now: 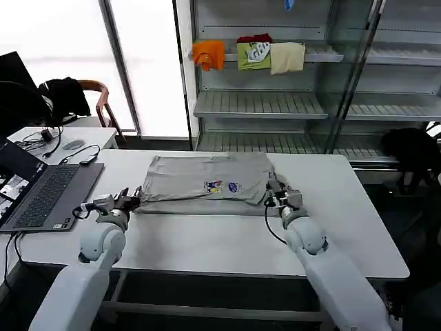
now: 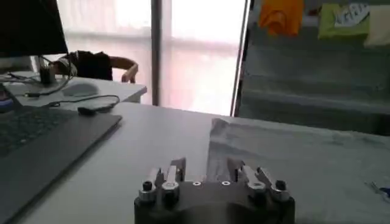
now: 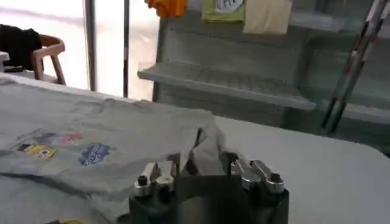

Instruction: Fold and organize the clothes.

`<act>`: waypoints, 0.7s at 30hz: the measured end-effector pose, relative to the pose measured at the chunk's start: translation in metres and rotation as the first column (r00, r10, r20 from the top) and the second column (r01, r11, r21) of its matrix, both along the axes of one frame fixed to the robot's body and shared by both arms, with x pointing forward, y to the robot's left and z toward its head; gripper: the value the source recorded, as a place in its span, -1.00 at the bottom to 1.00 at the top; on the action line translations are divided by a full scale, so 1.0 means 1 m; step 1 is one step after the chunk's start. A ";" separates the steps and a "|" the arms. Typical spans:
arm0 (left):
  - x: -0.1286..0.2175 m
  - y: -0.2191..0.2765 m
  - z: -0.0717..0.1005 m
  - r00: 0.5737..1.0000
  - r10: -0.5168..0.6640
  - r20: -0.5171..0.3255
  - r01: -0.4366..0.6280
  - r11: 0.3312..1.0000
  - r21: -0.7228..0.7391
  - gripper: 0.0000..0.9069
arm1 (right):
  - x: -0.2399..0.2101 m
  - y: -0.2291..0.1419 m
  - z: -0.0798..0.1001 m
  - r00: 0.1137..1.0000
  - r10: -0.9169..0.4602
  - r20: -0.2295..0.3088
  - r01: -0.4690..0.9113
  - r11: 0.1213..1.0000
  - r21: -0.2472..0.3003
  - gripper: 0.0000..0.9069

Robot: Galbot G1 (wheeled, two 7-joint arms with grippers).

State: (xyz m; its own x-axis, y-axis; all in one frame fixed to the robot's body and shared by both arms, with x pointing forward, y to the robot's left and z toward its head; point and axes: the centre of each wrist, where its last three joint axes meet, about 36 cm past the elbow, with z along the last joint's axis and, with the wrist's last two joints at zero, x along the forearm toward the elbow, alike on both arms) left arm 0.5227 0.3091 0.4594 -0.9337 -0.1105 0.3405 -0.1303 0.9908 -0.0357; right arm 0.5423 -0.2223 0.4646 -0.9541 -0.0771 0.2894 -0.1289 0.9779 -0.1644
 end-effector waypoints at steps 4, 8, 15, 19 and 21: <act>-0.011 0.008 0.012 1.000 -0.011 0.006 0.011 0.999 0.035 1.00 | -0.016 -0.013 0.010 1.000 -0.008 0.022 0.008 1.000 0.010 1.00; -0.028 0.012 0.019 0.999 -0.035 0.011 0.034 0.999 0.043 1.00 | -0.040 -0.023 0.011 0.999 -0.003 0.035 0.002 0.999 0.040 1.00; -0.051 0.008 0.013 0.996 -0.094 -0.009 0.094 0.996 0.000 1.00 | -0.075 -0.034 -0.010 1.000 0.004 0.001 -0.004 0.995 0.103 1.00; -0.055 0.004 0.007 0.993 -0.121 -0.011 0.121 0.992 -0.023 1.00 | -0.085 -0.036 -0.019 1.000 0.013 -0.015 -0.011 0.992 0.129 1.00; -0.055 0.004 0.004 0.991 -0.131 -0.009 0.130 0.991 -0.033 1.00 | -0.089 -0.036 -0.023 1.000 0.019 -0.023 -0.016 0.990 0.137 0.96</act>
